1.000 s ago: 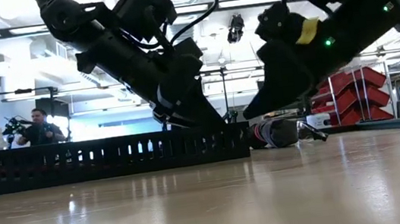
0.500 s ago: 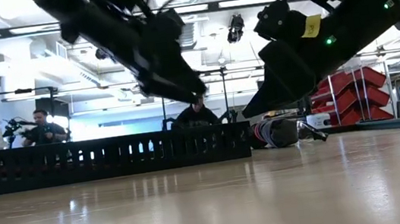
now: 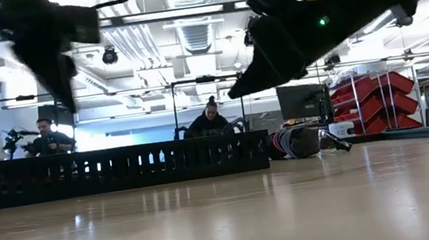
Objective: Ziptie cables
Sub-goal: Close the black cable duct
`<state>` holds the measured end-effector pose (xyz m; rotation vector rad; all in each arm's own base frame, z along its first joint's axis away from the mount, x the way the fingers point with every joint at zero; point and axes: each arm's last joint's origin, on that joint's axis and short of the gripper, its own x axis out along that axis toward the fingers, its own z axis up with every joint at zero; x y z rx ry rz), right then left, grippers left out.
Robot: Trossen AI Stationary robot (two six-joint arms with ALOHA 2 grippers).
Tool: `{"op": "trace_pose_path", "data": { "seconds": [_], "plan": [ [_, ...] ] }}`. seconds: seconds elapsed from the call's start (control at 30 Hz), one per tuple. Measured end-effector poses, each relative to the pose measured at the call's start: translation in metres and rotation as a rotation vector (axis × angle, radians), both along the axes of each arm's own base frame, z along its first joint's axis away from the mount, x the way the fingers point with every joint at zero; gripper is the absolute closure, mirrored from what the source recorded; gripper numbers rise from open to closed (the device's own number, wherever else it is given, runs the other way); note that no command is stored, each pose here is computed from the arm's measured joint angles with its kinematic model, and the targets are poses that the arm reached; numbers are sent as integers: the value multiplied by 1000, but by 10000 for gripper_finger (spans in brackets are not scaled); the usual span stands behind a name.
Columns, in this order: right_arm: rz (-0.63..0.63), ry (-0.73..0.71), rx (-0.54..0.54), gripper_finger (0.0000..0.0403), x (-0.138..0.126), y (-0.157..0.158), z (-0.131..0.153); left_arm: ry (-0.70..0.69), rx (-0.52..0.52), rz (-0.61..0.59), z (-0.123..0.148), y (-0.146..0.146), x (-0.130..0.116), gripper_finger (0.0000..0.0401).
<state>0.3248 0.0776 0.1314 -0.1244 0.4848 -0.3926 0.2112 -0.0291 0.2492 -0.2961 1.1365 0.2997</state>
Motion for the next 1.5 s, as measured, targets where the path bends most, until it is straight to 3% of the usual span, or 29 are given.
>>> {"op": "trace_pose_path", "data": {
  "seconds": [0.2,0.4,0.67,0.93,1.1,1.3,1.4,1.5],
  "plan": [
    [179,-20,31,380,11,-3,9,113,-74,23,5,-13,-32,119],
    [216,-35,62,298,18,-9,12,228,-67,50,-1,-22,-53,117],
    [240,0,73,197,34,-6,-4,230,-94,25,-44,-28,-55,117],
    [310,12,50,151,57,1,-9,240,-95,24,-71,-26,-61,128],
    [315,-14,23,139,72,-2,-3,108,-107,-29,-80,-29,-52,130],
    [331,42,3,135,83,-3,4,-301,-19,-136,-86,-35,-23,141],
    [349,65,-2,140,86,-2,8,-440,47,-160,-88,-37,-11,151],
    [392,73,16,143,89,-3,11,-457,52,-158,-85,-39,-3,162]
  ]
}}
